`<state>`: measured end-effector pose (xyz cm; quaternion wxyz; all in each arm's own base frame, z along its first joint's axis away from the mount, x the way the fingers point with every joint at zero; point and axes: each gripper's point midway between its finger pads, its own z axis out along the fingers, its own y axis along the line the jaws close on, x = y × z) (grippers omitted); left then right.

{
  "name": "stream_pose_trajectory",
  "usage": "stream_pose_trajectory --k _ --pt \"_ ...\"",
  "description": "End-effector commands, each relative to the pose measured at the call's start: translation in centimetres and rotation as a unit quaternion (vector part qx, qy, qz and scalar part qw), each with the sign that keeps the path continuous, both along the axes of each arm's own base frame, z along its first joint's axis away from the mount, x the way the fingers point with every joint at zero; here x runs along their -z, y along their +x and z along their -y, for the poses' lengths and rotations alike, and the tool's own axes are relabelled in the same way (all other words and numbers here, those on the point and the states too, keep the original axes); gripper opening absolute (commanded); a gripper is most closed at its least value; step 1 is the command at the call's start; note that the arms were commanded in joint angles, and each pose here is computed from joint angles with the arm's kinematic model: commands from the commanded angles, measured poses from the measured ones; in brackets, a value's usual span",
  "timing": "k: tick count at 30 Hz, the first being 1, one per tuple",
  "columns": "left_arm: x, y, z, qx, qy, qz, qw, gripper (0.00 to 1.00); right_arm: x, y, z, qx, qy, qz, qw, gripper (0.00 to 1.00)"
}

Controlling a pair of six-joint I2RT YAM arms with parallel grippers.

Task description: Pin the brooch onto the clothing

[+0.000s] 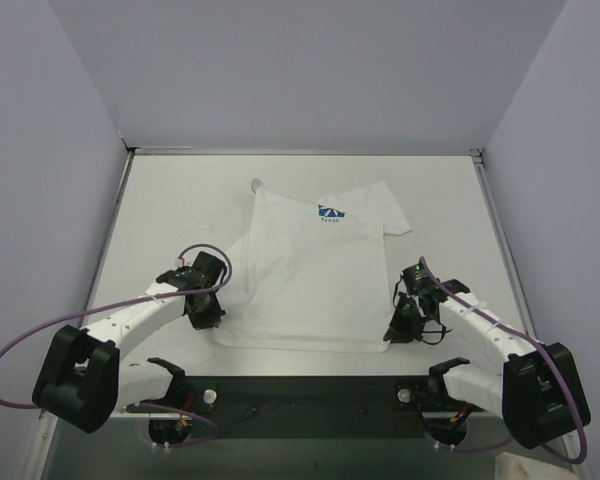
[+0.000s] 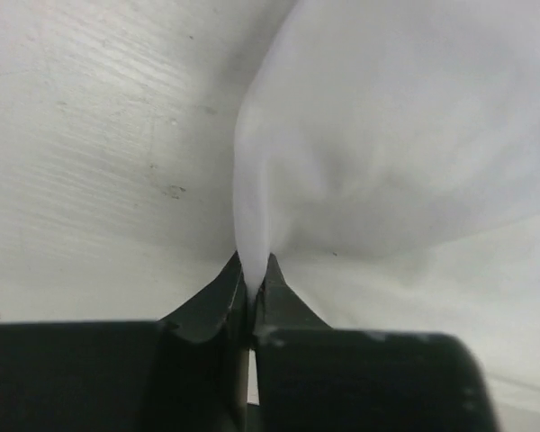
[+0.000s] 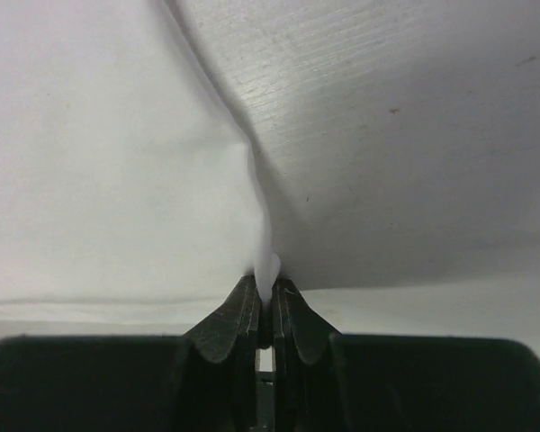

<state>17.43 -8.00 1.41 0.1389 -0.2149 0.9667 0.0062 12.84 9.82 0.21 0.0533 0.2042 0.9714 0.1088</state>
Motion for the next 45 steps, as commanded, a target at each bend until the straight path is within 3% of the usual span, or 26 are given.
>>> stream_pose_trajectory --k 1,5,8,9,11,12,13,15,16,19,23,27,30,33,37,40,45 --pt "-2.4 2.2 1.6 0.034 -0.040 0.069 0.996 0.00 -1.6 0.6 -0.6 -0.010 0.013 0.018 1.000 0.00" --pt "-7.9 6.3 2.5 0.055 -0.048 0.164 0.984 0.00 -5.3 4.3 -1.3 -0.045 0.013 0.091 0.995 0.00" --pt "-14.4 10.3 3.4 0.074 -0.051 0.257 0.962 0.00 -8.4 7.2 -1.6 -0.065 0.006 0.143 0.988 0.00" --pt "-18.8 12.2 3.9 0.075 -0.058 0.308 0.947 0.00 -11.3 9.3 -2.2 -0.067 0.012 0.183 0.981 0.00" --pt "-23.4 13.9 4.4 0.089 -0.059 0.358 0.928 0.00 -14.6 11.3 -2.5 -0.073 0.010 0.230 0.970 0.00" --pt "-25.8 14.6 4.5 0.091 -0.061 0.385 0.916 0.00 -18.9 13.1 -3.2 -0.072 0.023 0.285 0.955 0.00" --pt "-30.7 15.3 4.8 0.096 -0.069 0.434 0.893 0.00 -20.9 13.8 -3.4 -0.074 0.028 0.310 0.947 0.00" --pt "-35.6 15.5 5.2 0.101 -0.086 0.487 0.863 0.00 -26.0 14.6 -4.1 -0.087 0.038 0.374 0.922 0.00" --pt "-40.0 15.0 5.0 0.099 -0.097 0.531 0.836 0.00 -30.6 15.0 -4.4 -0.090 0.049 0.426 0.899 0.00" --pt "-46.4 12.8 4.6 0.102 -0.123 0.601 0.783 0.00 -38.3 13.3 -4.8 -0.110 0.073 0.518 0.845 0.00" --pt "-53.9 8.1 3.3 0.109 -0.153 0.685 0.704 0.00 -45.6 9.3 -5.2 -0.142 0.130 0.609 0.770 0.00" --pt "-58.0 3.7 2.3 0.124 -0.178 0.728 0.651 0.00 -50.8 4.1 -5.1 -0.183 0.180 0.674 0.693 0.00" --pt "-60.5 0.9 2.5 0.153 -0.202 0.745 0.617 0.00 -53.5 1.7 -4.4 -0.191 0.184 0.707 0.655 0.00" --pt "-61.1 1.0 3.5 0.183 -0.202 0.742 0.613 0.00 -54.8 1.2 -3.6 -0.185 0.172 0.725 0.641 0.00" --pt "-59.0 4.1 3.9 0.177 -0.171 0.711 0.659 0.00 -55.0 2.8 -2.6 -0.159 0.135 0.729 0.652 0.00" --pt "-57.3 6.6 4.4 0.165 -0.158 0.695 0.682 0.00 -53.8 5.6 -1.8 -0.132 0.089 0.716 0.680 0.00" --pt "-54.4 11.2 6.0 0.161 -0.144 0.669 0.711 0.00 -49.4 12.4 -1.4 -0.097 0.008 0.654 0.750 0.00"
